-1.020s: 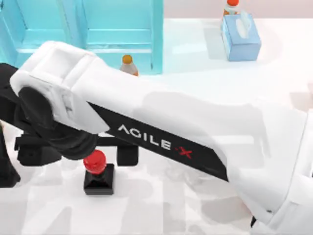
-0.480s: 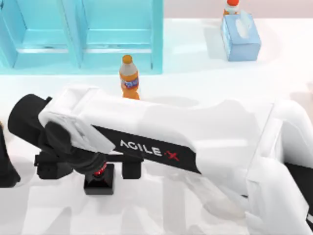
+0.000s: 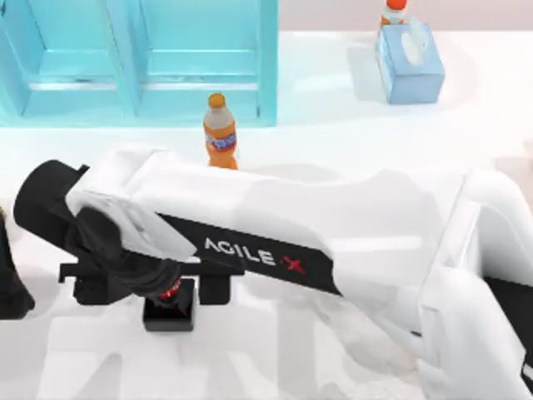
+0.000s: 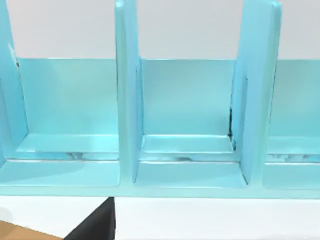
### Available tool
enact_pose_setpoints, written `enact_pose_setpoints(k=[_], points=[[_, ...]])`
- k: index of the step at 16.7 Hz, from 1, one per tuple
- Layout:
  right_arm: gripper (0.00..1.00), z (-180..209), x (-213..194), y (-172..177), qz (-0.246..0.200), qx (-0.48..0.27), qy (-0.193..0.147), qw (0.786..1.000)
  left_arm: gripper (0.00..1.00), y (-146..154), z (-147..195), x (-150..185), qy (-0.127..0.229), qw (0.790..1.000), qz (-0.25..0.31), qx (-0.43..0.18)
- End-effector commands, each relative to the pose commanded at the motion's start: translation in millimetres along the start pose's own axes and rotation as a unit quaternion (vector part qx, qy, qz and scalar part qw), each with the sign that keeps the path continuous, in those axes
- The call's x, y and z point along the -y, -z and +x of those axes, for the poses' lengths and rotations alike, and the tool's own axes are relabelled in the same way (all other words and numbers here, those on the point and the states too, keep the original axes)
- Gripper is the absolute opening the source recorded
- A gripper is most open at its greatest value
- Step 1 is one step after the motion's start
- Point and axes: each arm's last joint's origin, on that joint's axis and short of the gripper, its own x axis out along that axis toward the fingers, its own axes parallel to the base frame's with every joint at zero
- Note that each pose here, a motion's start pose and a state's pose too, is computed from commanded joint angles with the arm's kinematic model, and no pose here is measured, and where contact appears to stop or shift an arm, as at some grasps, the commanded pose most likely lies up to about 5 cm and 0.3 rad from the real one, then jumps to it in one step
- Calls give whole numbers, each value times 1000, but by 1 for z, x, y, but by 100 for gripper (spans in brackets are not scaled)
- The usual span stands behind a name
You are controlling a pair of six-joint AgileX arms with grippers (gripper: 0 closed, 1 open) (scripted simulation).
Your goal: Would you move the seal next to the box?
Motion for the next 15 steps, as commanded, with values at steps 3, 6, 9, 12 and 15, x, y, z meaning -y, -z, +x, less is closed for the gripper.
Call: enact_pose_setpoints(k=[3,6,9,12,15], points=[[40,0,0,0,0,0,0,1000,100,0,0,0,0,1000,0,0],[17,0,0,0,0,0,0,1000,100,0,0,0,0,1000,0,0],[0,0,0,0,0,0,0,1000,100,0,0,0,0,1000,0,0],[0,0,0,0,0,0,0,1000,100,0,0,0,0,1000,0,0],[0,0,0,0,0,0,0,1000,100,0,0,0,0,1000,0,0]])
